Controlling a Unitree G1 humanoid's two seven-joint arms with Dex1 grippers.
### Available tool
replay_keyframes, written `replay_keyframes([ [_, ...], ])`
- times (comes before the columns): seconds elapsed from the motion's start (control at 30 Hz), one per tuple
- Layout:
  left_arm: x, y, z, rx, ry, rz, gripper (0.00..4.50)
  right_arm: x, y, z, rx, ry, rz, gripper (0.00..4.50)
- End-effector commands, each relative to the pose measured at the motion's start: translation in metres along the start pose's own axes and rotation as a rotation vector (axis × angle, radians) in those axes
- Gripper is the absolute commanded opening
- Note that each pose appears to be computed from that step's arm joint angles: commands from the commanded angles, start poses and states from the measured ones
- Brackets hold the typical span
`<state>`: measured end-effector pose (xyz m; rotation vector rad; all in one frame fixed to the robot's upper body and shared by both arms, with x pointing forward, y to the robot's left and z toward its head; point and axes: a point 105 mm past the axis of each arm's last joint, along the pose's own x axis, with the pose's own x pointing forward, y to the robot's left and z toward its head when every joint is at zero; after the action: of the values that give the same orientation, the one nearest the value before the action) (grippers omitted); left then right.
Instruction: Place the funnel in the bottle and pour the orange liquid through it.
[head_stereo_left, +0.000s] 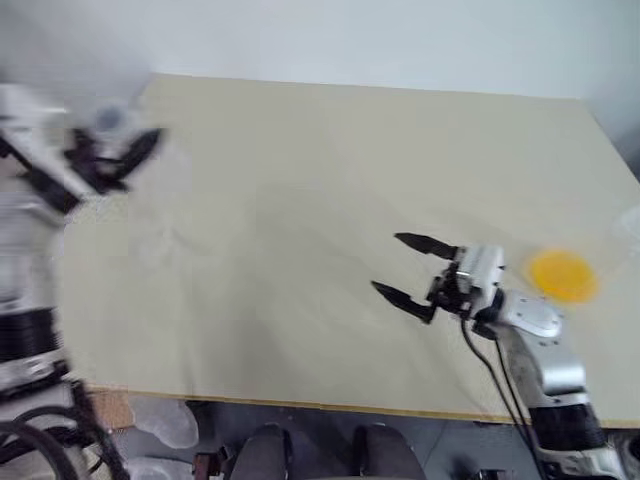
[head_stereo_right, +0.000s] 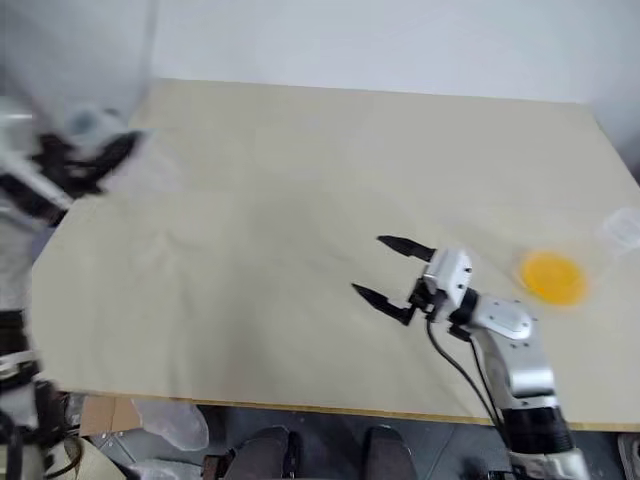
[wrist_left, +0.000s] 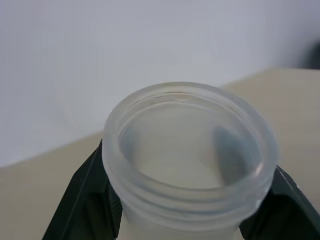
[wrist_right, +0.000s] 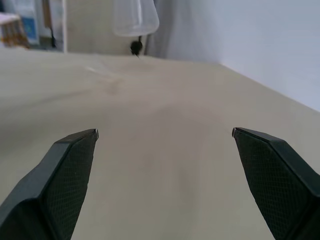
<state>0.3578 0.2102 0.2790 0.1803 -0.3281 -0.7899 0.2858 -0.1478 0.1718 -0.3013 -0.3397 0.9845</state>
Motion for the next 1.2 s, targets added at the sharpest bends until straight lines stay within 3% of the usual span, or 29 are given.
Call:
replay_keyframes([
  [0.03, 0.055, -0.052, -0.009, -0.078, -0.048, -0.278, 2.36, -0.033, -0.013, 0.011, -0.059, 0.045, -0.085, 4.50],
  [0.2, 0.116, -0.116, -0.039, -0.159, -0.056, -0.526, 2.36, -0.087, -0.016, 0.003, -0.082, 0.185, -0.236, 4.50],
  [0.33, 0.144, -0.146, -0.051, -0.163, -0.060, -0.589, 2.36, -0.113, -0.006, 0.005, -0.081, 0.238, -0.345, 4.50],
  [0.73, 0.151, -0.186, -0.083, -0.059, 0.015, -0.724, 2.36, -0.114, 0.017, 0.009, -0.045, 0.227, -0.432, 4.50],
  [0.77, 0.152, -0.185, -0.082, -0.070, 0.011, -0.717, 3.08, -0.113, 0.018, 0.009, -0.044, 0.225, -0.432, 4.50],
  [0.93, 0.152, -0.181, -0.071, -0.115, -0.019, -0.722, 4.48, -0.105, 0.018, 0.007, -0.032, 0.206, -0.407, 4.50],
  [1.2, 0.128, -0.150, -0.078, -0.127, 0.009, -0.647, 4.48, -0.090, 0.017, 0.005, -0.017, 0.177, -0.360, 4.50],
])
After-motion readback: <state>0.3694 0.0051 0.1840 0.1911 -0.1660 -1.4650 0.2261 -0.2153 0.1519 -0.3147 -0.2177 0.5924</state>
